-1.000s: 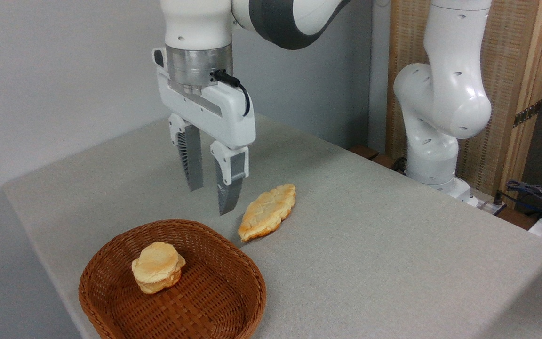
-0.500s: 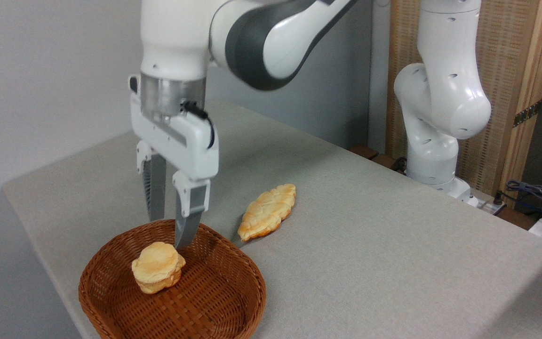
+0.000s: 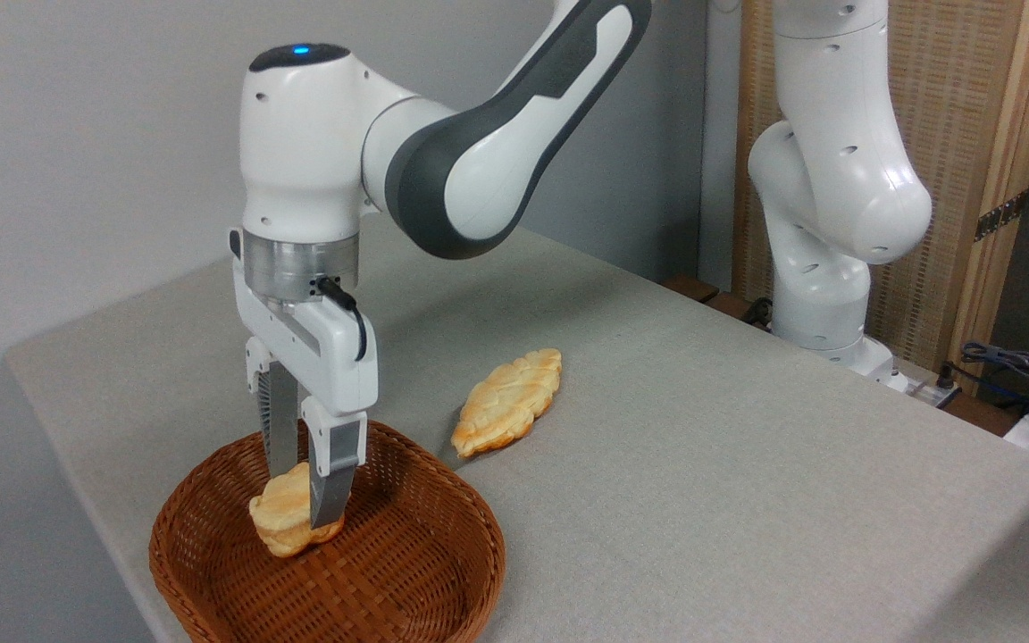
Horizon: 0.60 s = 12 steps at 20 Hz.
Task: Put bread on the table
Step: 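Close the gripper on the round bun inside the basket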
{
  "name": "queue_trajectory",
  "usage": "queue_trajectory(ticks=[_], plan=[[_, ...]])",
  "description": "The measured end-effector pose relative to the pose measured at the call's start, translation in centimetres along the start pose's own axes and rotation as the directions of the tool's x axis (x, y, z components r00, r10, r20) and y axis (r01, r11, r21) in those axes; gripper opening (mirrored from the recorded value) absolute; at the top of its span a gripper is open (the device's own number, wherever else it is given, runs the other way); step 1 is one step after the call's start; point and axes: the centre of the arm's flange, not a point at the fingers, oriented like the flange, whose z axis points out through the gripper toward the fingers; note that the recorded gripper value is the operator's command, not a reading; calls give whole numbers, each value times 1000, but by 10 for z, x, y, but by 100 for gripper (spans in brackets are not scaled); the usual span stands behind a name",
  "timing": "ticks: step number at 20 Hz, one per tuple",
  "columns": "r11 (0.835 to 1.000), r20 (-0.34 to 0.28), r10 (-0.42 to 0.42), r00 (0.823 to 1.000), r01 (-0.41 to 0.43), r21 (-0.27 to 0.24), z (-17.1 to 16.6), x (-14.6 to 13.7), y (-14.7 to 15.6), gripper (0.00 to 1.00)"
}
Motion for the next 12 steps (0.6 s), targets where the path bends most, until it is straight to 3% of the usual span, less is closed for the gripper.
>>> queue_trajectory(ticks=[4, 5, 7, 8, 12], plan=[[1000, 17, 12, 1000, -12, -12, 15, 4, 7, 100], [1000, 21, 14, 1000, -13, -15, 18, 4, 8, 96], [1000, 27, 17, 999, -17, -19, 22, 5, 10, 49], [1000, 28, 19, 999, -19, -21, 24, 5, 11, 41], [999, 28, 28, 999, -27, -25, 26, 8, 15, 43]])
